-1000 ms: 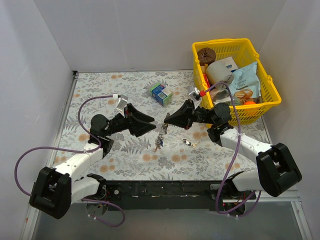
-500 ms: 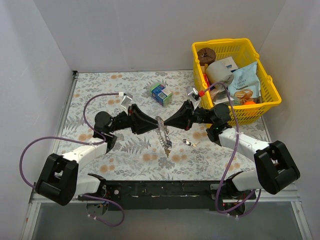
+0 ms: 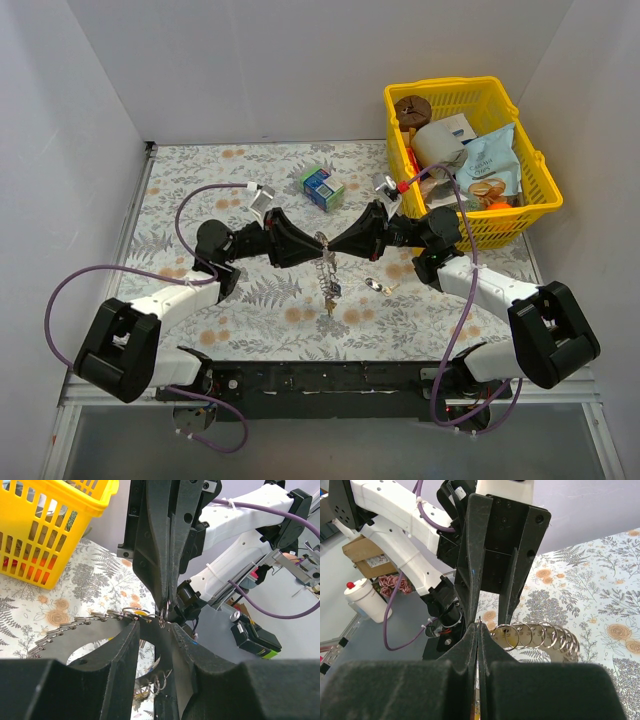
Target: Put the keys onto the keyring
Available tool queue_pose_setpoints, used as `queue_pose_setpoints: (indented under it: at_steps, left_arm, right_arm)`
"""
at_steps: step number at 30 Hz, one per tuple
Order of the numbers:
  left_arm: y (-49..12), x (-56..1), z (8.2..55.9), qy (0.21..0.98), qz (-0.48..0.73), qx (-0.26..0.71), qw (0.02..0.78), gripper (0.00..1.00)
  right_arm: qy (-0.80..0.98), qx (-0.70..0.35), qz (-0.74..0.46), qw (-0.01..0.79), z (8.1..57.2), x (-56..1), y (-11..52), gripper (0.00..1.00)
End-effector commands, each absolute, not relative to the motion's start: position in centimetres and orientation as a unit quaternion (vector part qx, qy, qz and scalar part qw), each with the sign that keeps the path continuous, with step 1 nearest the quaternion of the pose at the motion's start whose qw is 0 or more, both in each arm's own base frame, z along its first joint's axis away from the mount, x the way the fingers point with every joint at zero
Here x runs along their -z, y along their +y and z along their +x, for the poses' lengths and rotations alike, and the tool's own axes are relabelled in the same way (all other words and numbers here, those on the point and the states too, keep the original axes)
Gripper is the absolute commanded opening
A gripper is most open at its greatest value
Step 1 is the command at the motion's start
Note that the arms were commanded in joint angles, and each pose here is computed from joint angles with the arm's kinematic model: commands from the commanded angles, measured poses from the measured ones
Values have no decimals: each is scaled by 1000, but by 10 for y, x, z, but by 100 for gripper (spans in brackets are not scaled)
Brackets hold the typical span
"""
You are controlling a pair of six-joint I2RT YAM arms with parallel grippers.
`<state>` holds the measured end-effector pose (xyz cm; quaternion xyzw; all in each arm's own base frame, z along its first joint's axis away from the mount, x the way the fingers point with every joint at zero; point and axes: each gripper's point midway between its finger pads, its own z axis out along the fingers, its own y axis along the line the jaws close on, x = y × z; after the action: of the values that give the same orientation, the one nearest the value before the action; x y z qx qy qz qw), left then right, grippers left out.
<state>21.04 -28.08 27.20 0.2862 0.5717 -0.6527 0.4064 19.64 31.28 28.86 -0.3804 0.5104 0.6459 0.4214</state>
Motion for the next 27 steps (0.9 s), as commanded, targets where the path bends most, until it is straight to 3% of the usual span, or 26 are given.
queue_pose_setpoints:
  at_steps: [1,7,15,22,27]
  left_arm:
    - [-285,-289,208,549,310,652,422,31]
    - [-288,-290,207,547,315,651,422,29]
    - [-292,-287,207,549,320,648,420,9]
    - [-298,-285,205,550,341,635,422,0]
    - [-298,-283,198,552,364,627,413,0]
  right_arm:
    - [483,-638,-390,455,197,-305,311,1]
    - [486,-638,-389,454,197,-303,311,1]
    - [487,-636,-389,455,198,-303,311,1]
    - [492,-636,-384,454,200,-302,311,1]
    - [498,-636,-381,450,202,-300,312,1]
